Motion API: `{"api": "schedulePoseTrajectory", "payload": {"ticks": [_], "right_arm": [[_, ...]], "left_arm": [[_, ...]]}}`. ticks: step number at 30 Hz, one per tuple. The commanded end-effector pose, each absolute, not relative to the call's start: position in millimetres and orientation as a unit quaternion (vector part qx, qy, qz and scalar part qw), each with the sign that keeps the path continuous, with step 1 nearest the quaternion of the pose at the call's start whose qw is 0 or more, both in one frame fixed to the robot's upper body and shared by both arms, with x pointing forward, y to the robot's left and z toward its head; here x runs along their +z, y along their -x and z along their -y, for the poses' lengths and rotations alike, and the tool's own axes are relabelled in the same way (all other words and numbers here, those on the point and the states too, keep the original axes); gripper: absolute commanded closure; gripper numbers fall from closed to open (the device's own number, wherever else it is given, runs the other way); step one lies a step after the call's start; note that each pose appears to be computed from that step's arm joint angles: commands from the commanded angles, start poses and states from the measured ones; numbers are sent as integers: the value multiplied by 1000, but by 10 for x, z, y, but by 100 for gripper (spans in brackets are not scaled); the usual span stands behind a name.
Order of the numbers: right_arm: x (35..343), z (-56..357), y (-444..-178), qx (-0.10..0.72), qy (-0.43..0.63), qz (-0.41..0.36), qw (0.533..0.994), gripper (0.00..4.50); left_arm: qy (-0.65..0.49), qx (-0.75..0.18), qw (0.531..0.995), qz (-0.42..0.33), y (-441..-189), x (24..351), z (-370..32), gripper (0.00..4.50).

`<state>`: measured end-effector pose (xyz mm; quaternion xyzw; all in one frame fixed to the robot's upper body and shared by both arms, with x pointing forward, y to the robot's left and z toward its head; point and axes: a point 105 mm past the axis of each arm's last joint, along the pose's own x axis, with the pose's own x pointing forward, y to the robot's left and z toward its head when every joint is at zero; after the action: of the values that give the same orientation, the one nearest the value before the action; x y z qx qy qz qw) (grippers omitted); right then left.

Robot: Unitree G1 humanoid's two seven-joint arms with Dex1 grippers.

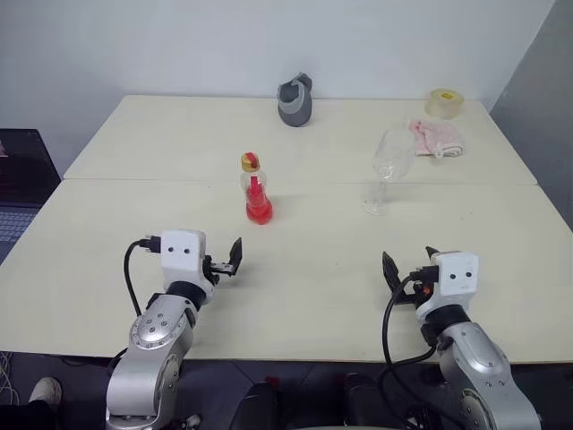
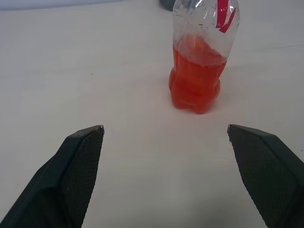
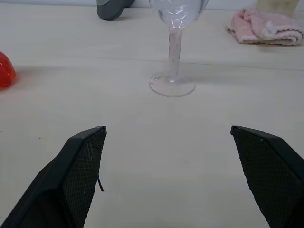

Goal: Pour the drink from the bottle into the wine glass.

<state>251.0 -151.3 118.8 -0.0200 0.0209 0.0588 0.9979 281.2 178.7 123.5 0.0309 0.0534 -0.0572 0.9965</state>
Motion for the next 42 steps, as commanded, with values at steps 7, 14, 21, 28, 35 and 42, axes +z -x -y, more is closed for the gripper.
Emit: {"api": "schedulePoseTrajectory", "payload": {"ticks": [7, 14, 21, 28, 35, 42], "right_arm": [[1318, 1511, -2502, 57, 17, 3, 998, 0], [1316, 1499, -2501, 57, 15, 3, 998, 0], [1319, 1510, -2503, 55, 16, 3, 998, 0], [1337, 1519, -2520, 63, 22, 5, 998, 0], [1399, 1427, -2618, 142, 22, 11, 990, 0], [1681, 1090, -2578, 336, -27, 53, 940, 0]], "left_arm": [[-30, -57, 998, -18, -2817, 1427, -1739, 4], [-25, -60, 998, -18, -2823, 1429, -1720, 4], [-23, -64, 998, -17, -2846, 1425, -1711, 4], [-24, -64, 998, -18, -2867, 1412, -1720, 4], [-38, -83, 996, -16, -3098, 1344, -1721, 4], [-48, -94, 994, -4, -3374, 1356, -1709, 4]]}}
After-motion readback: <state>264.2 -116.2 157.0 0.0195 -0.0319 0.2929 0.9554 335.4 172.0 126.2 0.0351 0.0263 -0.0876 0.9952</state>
